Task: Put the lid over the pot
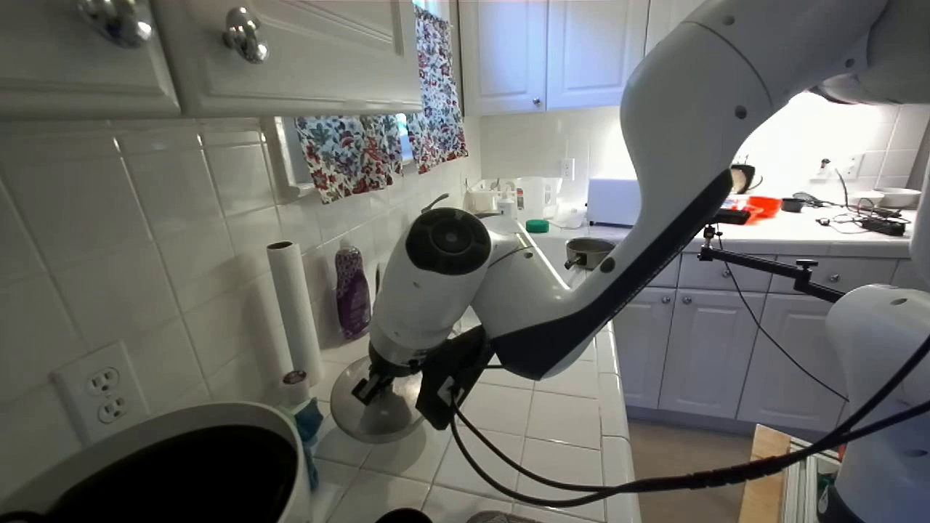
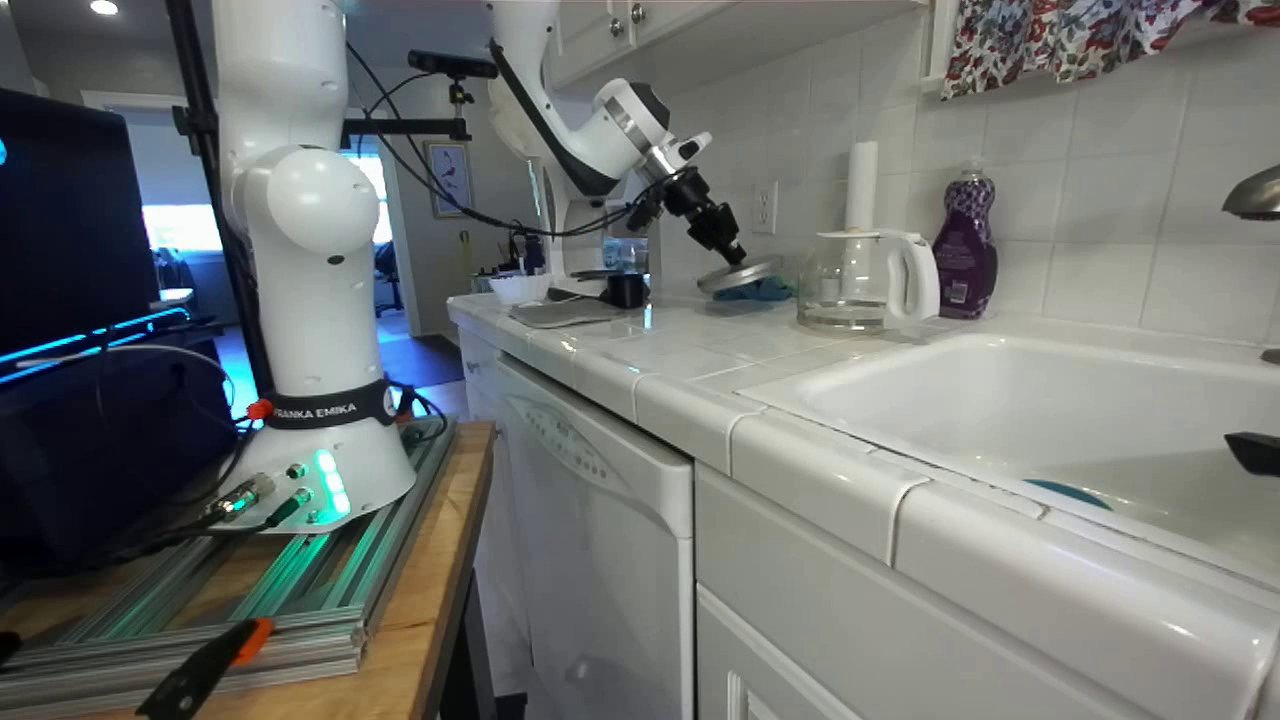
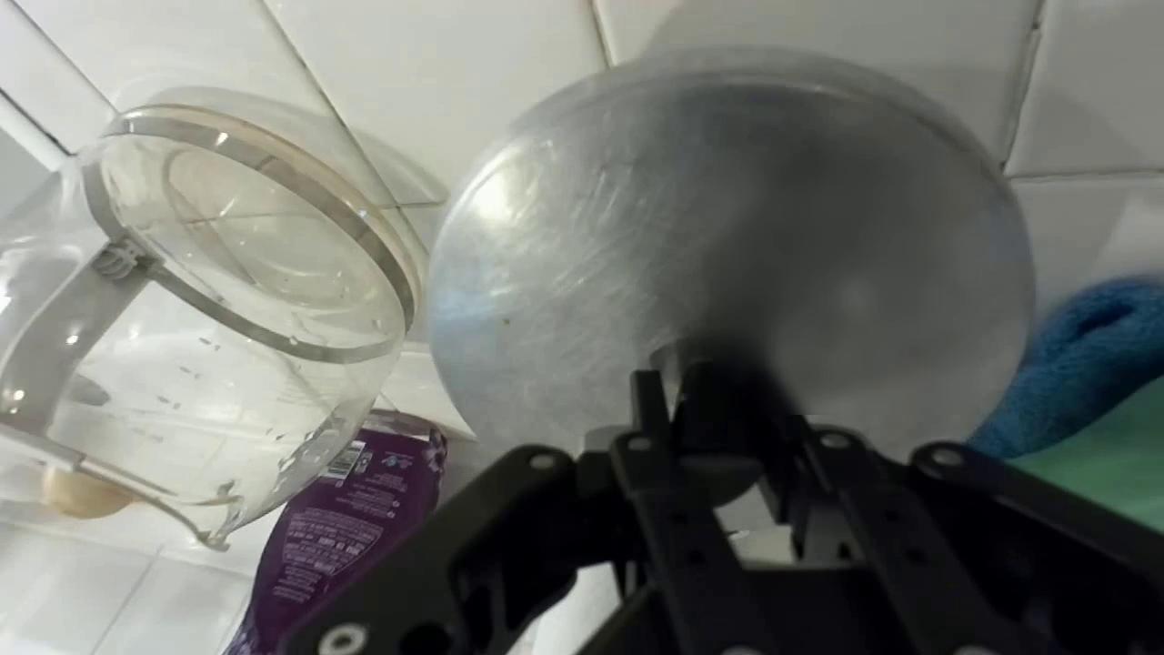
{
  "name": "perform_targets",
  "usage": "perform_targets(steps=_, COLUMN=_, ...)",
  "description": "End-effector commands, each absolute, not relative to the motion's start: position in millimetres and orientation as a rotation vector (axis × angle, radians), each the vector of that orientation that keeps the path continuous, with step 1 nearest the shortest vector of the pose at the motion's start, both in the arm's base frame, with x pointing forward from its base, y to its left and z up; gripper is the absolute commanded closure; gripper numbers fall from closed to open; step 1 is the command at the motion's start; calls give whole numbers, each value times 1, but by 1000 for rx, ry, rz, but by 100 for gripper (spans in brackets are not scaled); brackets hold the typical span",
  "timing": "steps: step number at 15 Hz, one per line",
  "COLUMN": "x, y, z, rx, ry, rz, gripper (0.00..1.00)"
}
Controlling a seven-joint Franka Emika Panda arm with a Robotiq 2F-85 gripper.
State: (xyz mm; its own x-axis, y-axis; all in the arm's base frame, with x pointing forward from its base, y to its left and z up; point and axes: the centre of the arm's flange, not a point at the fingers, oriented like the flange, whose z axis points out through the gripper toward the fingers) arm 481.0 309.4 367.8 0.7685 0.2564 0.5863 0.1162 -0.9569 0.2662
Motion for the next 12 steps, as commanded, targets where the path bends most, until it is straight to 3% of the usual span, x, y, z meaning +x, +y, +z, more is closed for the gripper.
perform_targets(steps=1, x=432, y=312, z=371, rx=2693, ry=223, rz=1025, gripper=94)
perform_targets(steps=12, x=333, y=293, z=381, rx=2522, ry=-150, rz=1117, gripper=94)
